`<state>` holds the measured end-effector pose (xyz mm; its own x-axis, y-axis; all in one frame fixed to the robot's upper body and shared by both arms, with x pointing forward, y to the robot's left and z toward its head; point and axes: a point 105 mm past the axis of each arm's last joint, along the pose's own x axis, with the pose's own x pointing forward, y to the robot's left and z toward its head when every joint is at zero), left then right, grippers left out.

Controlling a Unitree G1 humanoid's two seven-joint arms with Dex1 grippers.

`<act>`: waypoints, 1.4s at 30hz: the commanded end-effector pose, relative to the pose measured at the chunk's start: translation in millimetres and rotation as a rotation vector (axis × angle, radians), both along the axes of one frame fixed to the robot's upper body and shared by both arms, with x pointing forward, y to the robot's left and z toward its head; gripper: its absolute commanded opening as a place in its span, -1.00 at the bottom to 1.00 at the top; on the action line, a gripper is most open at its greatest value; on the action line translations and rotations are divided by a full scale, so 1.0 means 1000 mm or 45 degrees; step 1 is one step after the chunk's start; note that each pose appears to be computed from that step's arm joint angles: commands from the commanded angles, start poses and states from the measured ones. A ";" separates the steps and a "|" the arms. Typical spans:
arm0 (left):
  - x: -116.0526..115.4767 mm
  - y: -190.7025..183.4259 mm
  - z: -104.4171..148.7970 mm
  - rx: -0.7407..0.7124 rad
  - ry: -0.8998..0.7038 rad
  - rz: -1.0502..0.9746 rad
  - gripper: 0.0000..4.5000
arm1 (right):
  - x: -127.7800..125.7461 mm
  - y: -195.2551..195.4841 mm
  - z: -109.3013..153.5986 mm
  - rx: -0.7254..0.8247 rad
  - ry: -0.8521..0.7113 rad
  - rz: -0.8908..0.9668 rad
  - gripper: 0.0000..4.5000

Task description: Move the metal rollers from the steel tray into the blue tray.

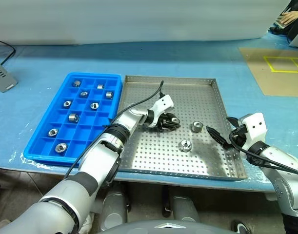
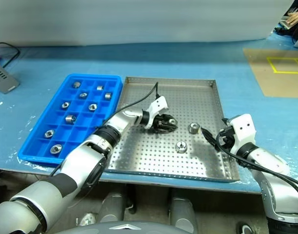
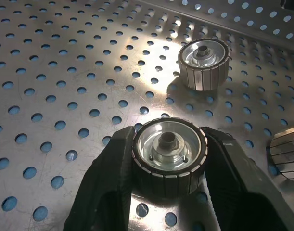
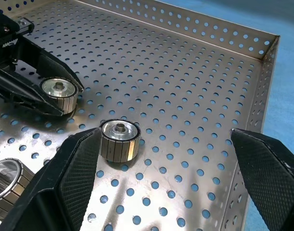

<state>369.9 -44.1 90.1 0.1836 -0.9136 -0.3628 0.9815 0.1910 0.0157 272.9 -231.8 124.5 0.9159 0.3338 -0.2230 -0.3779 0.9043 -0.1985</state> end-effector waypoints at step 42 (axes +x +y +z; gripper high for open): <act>-0.003 0.237 0.103 -0.238 -0.538 1.521 -0.23 | 0.065 0.087 0.003 0.064 -0.068 0.513 1.00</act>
<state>371.9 194.5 173.1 0.9918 -0.1242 -0.0288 0.1271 0.9804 0.1505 337.2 -148.8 117.2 0.7259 0.6617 -0.1878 -0.6870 0.7107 -0.1511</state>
